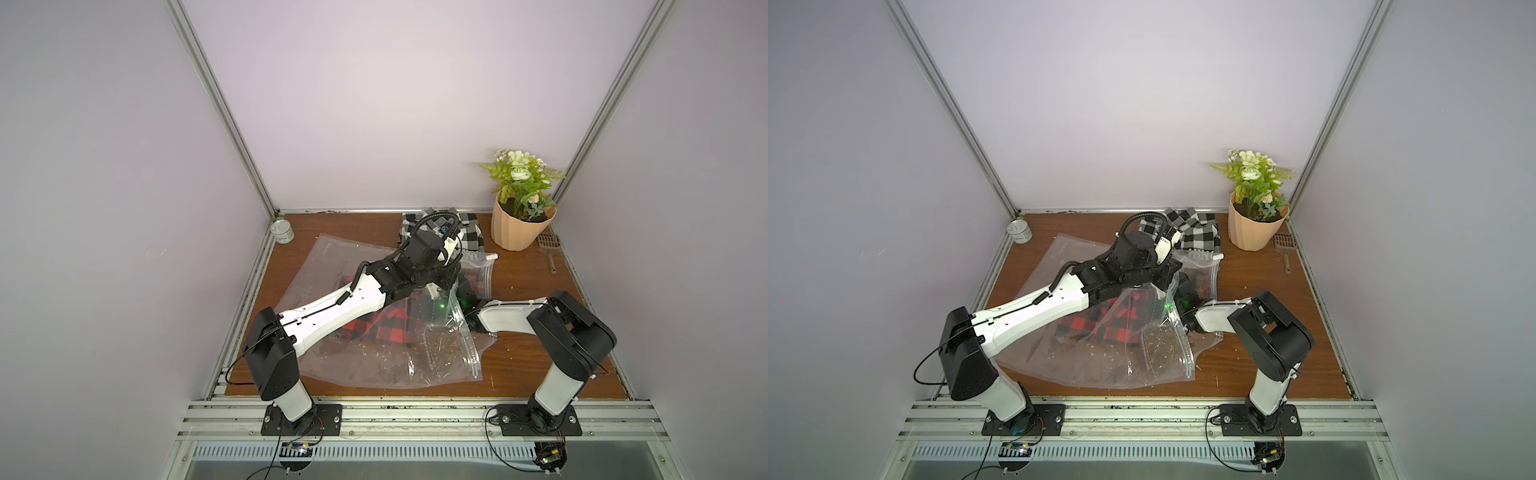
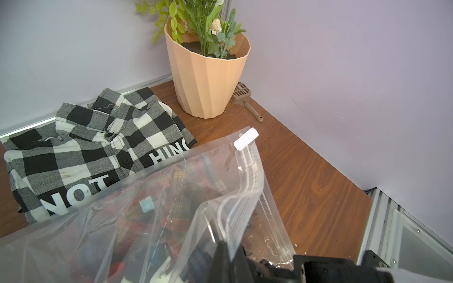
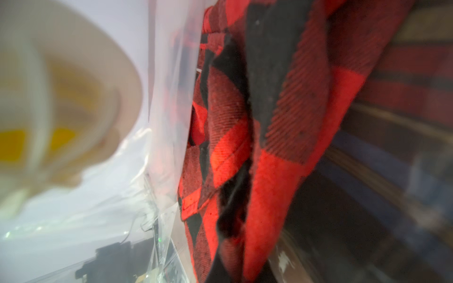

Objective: Take the shirt out of the vacuum bag
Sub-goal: Take out the shirt from the vacuum bag, then place the shirt at the center of the board.

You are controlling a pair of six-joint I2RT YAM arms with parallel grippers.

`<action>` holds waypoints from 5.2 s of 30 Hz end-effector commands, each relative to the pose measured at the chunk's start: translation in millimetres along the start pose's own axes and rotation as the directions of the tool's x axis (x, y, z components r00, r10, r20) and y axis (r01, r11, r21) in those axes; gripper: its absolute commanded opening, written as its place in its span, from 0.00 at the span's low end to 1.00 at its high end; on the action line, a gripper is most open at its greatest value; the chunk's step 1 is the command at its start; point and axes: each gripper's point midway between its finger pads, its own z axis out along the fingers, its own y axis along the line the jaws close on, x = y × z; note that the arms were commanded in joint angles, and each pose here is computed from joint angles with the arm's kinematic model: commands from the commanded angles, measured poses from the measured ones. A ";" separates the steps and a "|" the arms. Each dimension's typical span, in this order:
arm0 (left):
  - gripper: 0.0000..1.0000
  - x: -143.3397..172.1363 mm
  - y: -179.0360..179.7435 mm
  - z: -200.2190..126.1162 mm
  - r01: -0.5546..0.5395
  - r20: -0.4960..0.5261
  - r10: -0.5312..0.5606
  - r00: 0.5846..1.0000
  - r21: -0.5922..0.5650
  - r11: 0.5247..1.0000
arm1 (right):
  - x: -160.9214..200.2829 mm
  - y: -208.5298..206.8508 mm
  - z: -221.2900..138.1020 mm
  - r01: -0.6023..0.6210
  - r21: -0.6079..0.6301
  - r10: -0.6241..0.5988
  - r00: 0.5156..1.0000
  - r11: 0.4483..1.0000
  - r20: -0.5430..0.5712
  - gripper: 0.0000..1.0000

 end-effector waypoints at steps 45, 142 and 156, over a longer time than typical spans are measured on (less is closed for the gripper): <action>0.01 19.7 36.4 -2.5 0.044 -0.024 -0.046 0.999 -0.072 0.996 | -20.9 -4.7 -111.5 0.022 0.009 -0.023 0.990 1.000 0.140 0.00; 0.01 95.7 100.0 53.9 0.079 -0.214 -0.136 0.967 -0.255 0.964 | -65.6 33.7 -310.8 -0.047 0.124 -0.031 0.828 0.991 0.561 0.00; 0.01 110.3 140.1 35.6 0.119 -0.225 -0.204 0.953 -0.340 0.933 | -78.7 14.6 -329.3 -0.095 0.164 -0.022 0.803 0.982 0.595 0.00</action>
